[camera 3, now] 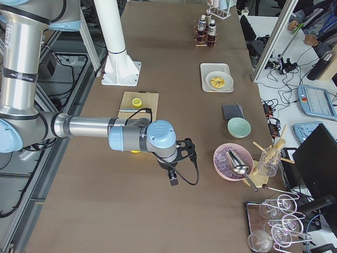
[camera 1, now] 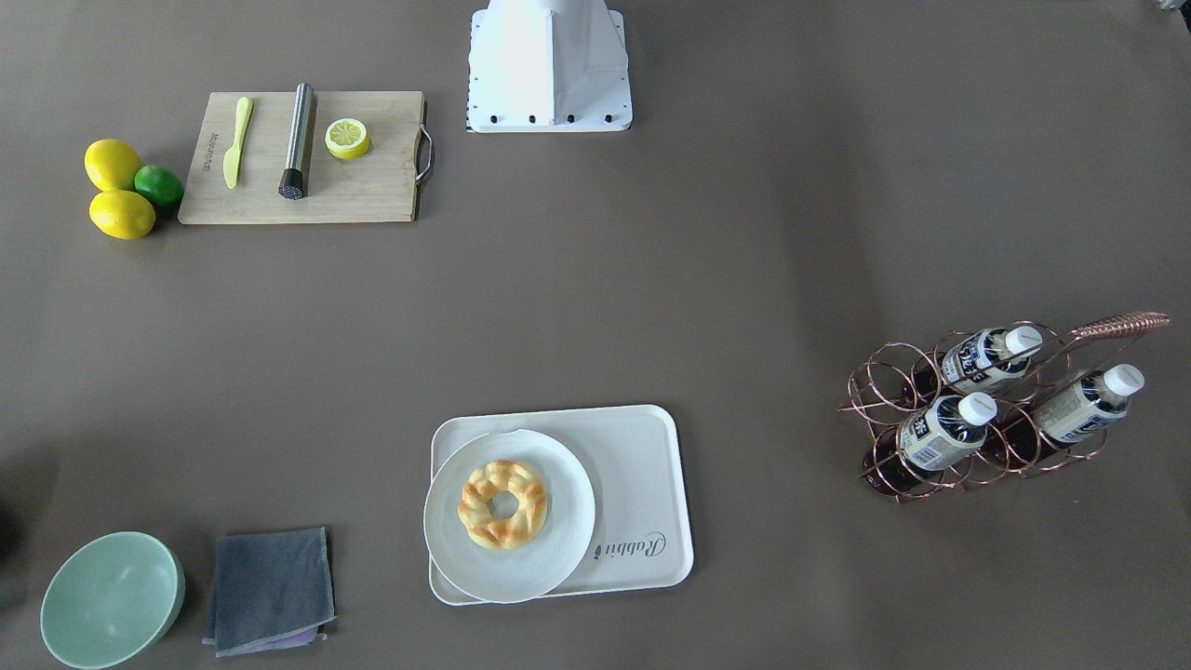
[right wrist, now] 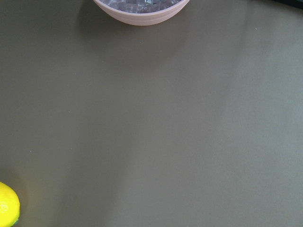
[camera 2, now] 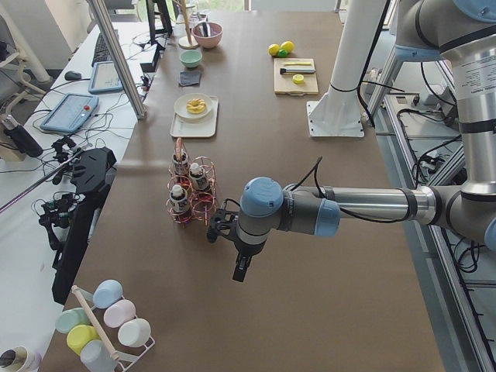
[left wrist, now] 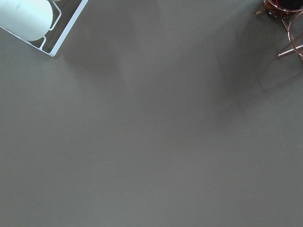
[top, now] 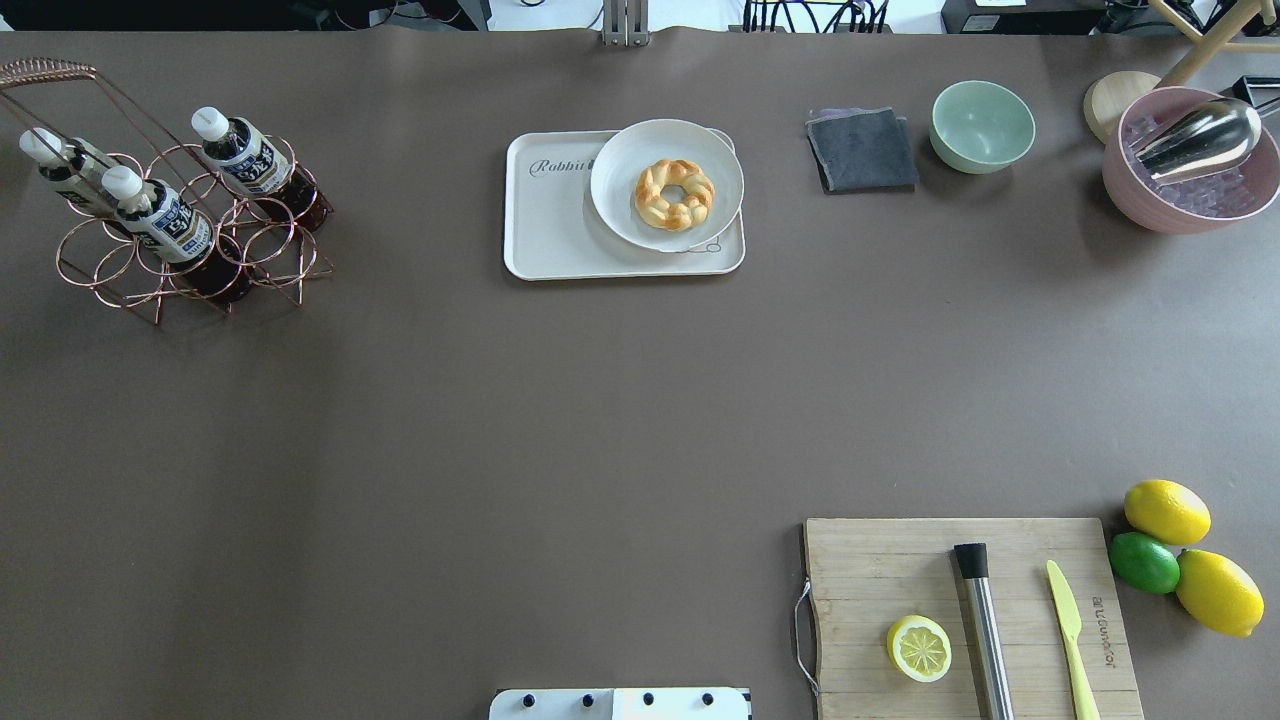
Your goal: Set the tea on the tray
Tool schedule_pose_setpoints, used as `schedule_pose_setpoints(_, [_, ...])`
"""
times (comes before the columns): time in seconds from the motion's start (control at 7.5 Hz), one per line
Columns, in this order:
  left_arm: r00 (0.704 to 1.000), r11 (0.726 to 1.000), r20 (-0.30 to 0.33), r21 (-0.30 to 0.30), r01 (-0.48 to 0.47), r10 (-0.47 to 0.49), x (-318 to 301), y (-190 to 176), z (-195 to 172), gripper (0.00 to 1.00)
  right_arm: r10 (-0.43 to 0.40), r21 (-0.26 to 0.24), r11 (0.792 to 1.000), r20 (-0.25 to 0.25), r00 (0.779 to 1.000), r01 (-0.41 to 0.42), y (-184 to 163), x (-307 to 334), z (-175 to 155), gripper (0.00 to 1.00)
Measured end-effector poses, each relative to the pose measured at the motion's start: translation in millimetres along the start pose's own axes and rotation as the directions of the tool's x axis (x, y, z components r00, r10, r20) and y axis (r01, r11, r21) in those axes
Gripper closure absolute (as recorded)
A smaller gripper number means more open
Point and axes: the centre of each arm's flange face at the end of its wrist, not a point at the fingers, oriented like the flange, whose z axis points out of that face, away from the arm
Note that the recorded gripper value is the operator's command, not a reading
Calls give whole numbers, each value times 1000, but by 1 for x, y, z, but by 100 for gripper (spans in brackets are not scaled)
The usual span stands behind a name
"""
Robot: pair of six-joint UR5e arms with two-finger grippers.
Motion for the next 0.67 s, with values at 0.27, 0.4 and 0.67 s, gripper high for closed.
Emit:
schedule_pose_setpoints(0.27, [1000,1000,0,-5,1,-1,-1,1,2,3,0,1,1000,6,1000,0,0,0,0,0])
schedule_pose_setpoints(0.4, [1000,1000,-2,-9,4,-4,-3,2,4,3,-1,0,1000,6,1000,1,1,0,1,0])
schedule_pose_setpoints(0.67, [1000,1000,-3,-10,11,-11,-4,1,5,3,3,-5,1000,8,1000,-3,3,2,3,0])
